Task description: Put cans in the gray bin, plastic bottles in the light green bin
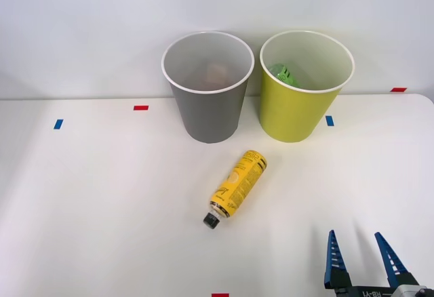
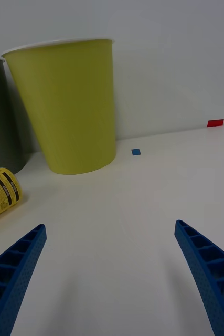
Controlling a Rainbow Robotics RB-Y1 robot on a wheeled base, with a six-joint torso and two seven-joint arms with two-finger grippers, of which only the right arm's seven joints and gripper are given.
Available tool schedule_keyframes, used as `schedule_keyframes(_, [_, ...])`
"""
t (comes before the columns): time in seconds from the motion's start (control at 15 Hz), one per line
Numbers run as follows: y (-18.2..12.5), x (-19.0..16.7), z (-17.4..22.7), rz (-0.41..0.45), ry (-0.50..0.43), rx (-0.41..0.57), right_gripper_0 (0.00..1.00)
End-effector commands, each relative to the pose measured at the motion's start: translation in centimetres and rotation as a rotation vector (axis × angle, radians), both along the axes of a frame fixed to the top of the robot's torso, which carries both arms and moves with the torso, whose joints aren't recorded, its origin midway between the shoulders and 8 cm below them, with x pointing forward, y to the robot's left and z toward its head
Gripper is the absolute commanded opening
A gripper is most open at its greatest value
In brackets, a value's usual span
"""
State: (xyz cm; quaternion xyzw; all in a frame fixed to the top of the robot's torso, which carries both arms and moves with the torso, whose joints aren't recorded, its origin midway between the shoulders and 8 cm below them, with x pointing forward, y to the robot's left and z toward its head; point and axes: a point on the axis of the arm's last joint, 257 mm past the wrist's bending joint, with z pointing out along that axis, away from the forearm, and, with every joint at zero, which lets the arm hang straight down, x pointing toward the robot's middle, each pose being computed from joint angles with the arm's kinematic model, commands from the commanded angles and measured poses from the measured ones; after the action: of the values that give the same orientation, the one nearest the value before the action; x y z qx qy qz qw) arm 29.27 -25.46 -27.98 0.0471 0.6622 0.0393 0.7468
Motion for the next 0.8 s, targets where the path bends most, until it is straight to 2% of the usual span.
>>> schedule_keyframes(0.07, [0.00, 0.00, 0.00, 0.000, 0.000, 0.000, 0.84])
schedule_keyframes(0.8, [0.00, 0.00, 0.00, 0.000, 0.000, 0.000, 0.84])
